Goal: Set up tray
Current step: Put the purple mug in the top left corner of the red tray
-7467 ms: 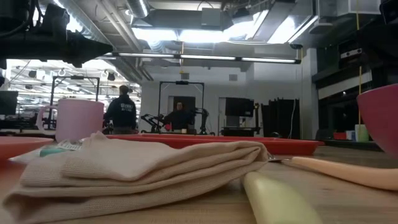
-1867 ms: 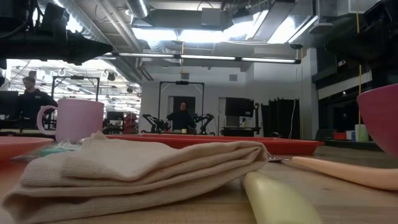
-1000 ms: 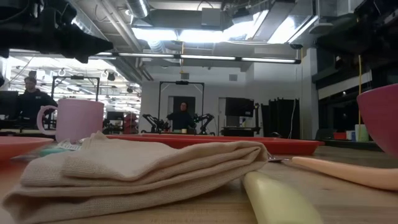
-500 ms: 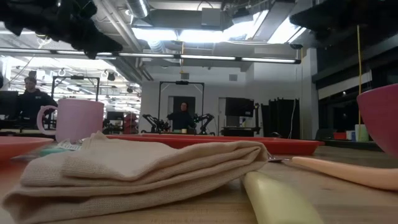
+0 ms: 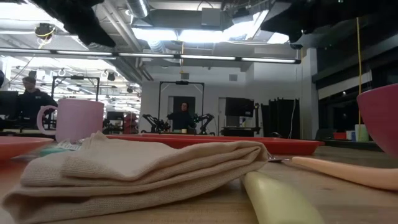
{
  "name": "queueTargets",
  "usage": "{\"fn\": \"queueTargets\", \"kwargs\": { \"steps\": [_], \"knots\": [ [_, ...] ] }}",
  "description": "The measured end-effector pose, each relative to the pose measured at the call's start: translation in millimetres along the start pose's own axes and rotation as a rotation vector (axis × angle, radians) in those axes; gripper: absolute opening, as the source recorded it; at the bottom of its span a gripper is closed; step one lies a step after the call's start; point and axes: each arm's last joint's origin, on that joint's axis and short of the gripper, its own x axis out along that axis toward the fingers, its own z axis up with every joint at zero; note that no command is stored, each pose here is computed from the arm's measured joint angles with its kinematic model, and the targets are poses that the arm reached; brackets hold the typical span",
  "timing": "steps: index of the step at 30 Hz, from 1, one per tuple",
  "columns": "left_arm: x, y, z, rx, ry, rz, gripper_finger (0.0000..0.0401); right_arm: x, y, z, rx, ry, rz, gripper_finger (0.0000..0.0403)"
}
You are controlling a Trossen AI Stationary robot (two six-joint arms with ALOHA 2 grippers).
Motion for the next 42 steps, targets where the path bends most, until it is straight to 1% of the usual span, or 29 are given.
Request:
{"fn": "queueTargets", "kwargs": {
  "steps": [2, 4, 8, 11, 14, 19, 22, 25, 29, 32, 35, 39, 42],
  "knots": [
    [-0.1, -4.6, 1.6, 0.006, 0.0, -0.027, 0.0001, -0.2, -5.1, 0.6, 0.013, -0.011, 0.04, 0.0009],
    [1.7, -9.1, 2.1, -0.007, 0.02, -0.03, 0.0001, -0.5, -10.2, 1.0, 0.027, -0.015, 0.027, 0.0011],
    [8.6, -18.6, -1.8, -0.017, 0.144, -0.009, 0.0002, 1.1, -18.1, -1.1, 0.022, -0.002, -0.011, 0.0006],
    [11.1, -25.4, 1.1, -0.046, 0.23, 0.007, 0.0001, 1.1, -21.4, -1.3, 0.021, -0.001, -0.027, 0.0005],
    [11.0, -32.3, 7.5, -0.068, 0.308, 0.036, 0.0002, 1.0, -23.3, -1.4, 0.015, -0.001, -0.036, 0.0014],
    [7.9, -43.5, 27.9, -0.085, 0.381, 0.082, 0.0001, 1.0, -26.5, -1.8, -0.045, 0.002, -0.052, 0.003],
    [7.9, -51.1, 40.5, -0.082, 0.428, 0.084, 0.0002, 0.9, -28.2, -2.0, -0.054, 0.003, -0.06, 0.0029],
    [9.4, -56.6, 46.8, -0.086, 0.505, 0.108, 0.0003, 0.8, -30.0, -2.1, -0.054, 0.004, -0.069, 0.0023],
    [13.0, -60.7, 47.2, -0.125, 0.628, 0.131, 0.0002, 0.7, -32.2, -2.4, -0.052, 0.006, -0.08, 0.0013],
    [16.8, -62.0, 43.3, -0.115, 0.698, 0.156, 0.0003, 0.6, -33.8, -2.6, -0.054, 0.007, -0.088, 0.0008],
    [19.2, -63.6, 39.8, -0.107, 0.768, 0.146, 0.0005, 0.5, -35.1, -2.6, -0.054, 0.008, -0.094, 0.001],
    [22.7, -66.0, 38.6, -0.092, 0.8, 0.121, 0.0005, 0.5, -35.0, -2.6, -0.054, 0.007, -0.094, 0.0022],
    [24.8, -66.4, 38.5, -0.08, 0.8, 0.131, 0.0006, 0.5, -35.0, -2.6, -0.054, 0.007, -0.094, 0.0027]
  ]
}}
